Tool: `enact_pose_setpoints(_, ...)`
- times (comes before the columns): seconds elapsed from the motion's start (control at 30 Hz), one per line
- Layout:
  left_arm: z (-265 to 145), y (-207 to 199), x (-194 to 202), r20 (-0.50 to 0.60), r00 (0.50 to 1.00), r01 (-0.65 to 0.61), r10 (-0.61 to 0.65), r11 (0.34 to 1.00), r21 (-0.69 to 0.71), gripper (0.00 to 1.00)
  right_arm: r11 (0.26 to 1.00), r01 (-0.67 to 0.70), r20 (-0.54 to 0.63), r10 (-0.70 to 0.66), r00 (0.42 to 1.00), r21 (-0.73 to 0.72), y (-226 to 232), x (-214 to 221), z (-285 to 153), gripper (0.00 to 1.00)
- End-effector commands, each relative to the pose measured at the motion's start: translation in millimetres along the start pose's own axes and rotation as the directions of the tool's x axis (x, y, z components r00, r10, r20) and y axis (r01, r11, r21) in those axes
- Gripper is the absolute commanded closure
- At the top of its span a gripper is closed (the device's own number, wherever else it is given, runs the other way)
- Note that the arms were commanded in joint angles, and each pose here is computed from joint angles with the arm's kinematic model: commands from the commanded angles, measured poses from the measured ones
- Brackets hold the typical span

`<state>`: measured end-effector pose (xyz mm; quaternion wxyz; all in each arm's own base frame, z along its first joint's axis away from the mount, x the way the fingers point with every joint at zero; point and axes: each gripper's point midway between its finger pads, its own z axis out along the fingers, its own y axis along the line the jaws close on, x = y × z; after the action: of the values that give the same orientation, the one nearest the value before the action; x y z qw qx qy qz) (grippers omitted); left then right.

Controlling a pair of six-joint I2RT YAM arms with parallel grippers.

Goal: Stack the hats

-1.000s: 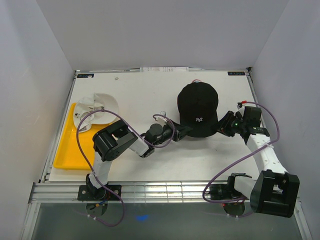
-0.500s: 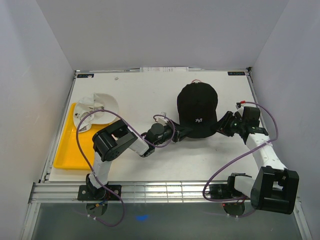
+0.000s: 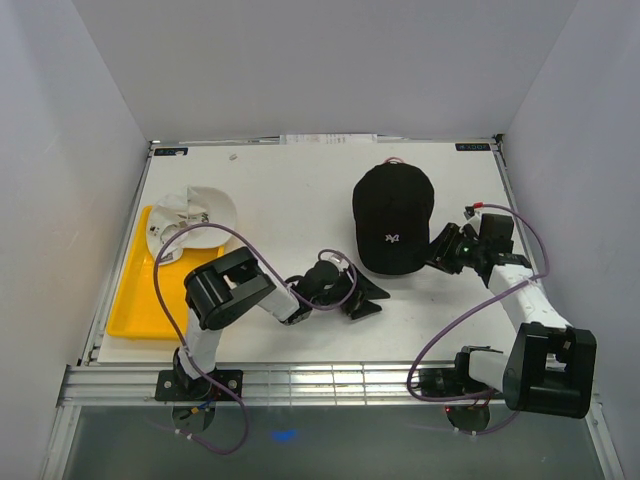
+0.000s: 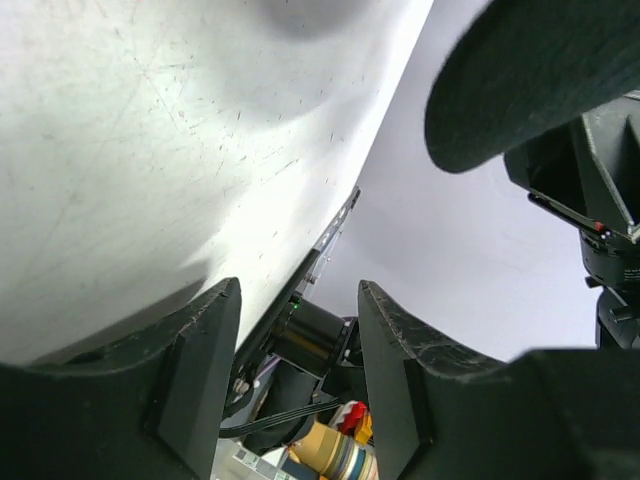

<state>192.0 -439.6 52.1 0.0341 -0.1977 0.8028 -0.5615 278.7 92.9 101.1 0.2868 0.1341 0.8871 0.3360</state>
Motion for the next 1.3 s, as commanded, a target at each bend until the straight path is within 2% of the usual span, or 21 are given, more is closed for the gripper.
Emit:
enact_pose_setpoints(0.0,-12.3,-14.9,3.2,-0.01,1.0,-0.018,0.018,1.0,0.014,0.39,0.99,-0.02,-0.06,0.028,0.998,0.137,-36.6,25.1,6.2,0.61)
enact_pose_setpoints(0.2,-17.1,-22.1,5.4,-0.011,0.999,-0.04,0.04,0.999,0.017,0.4,0.989,-0.025,-0.07,0.035,0.997,0.142,-40.5,26.8,10.1,0.51)
enact_pose_setpoints(0.37,-24.5,-29.1,6.7,-0.003,0.998,-0.069,0.069,0.997,0.02,0.4,0.99,-0.029,-0.069,0.039,0.997,0.141,-41.7,25.1,13.5,0.46)
enact_pose_setpoints(0.77,-48.5,-41.1,10.6,0.014,0.987,-0.157,0.157,0.987,0.009,0.41,0.99,-0.028,-0.067,0.038,0.997,0.135,-38.6,17.3,15.8,0.45)
enact_pose_setpoints(0.97,-73.3,-52.3,-0.8,0.067,0.97,-0.232,0.235,0.971,-0.05,0.41,0.986,-0.021,-0.068,0.033,0.997,0.162,-44.5,25.8,10.5,0.39)
enact_pose_setpoints(1.07,-98.9,-71.7,-14.2,0.141,0.942,-0.294,0.306,0.951,-0.098,0.4,0.988,-0.028,-0.072,0.04,0.997,0.151,-42.7,33.3,6.1,0.36)
enact_pose_setpoints(1.1,-115.4,-69.9,-18.6,0.155,0.925,-0.323,0.347,0.932,-0.163,0.4,0.99,-0.025,-0.061,0.034,0.998,0.137,-39.1,33.5,3.5,0.36)
enact_pose_setpoints(1.13,-124.5,-87.6,-28.3,0.214,0.9,-0.345,0.38,0.92,-0.185,0.39,0.99,-0.026,-0.061,0.035,0.998,0.135,-38.8,35.5,2.3,0.35)
enact_pose_setpoints(1.17,-138.1,-74.0,-32.8,0.212,0.893,-0.333,0.398,0.898,-0.286,0.39,0.99,-0.027,-0.065,0.036,0.997,0.136,-39.7,39.4,0.6,0.36)
enact_pose_setpoints(1.27,-175.9,-106.6,-60.5,0.318,0.817,-0.363,0.481,0.858,-0.364,0.39,0.993,-0.012,-0.053,0.018,0.998,0.117,-33.9,41.1,-6.0,0.35)
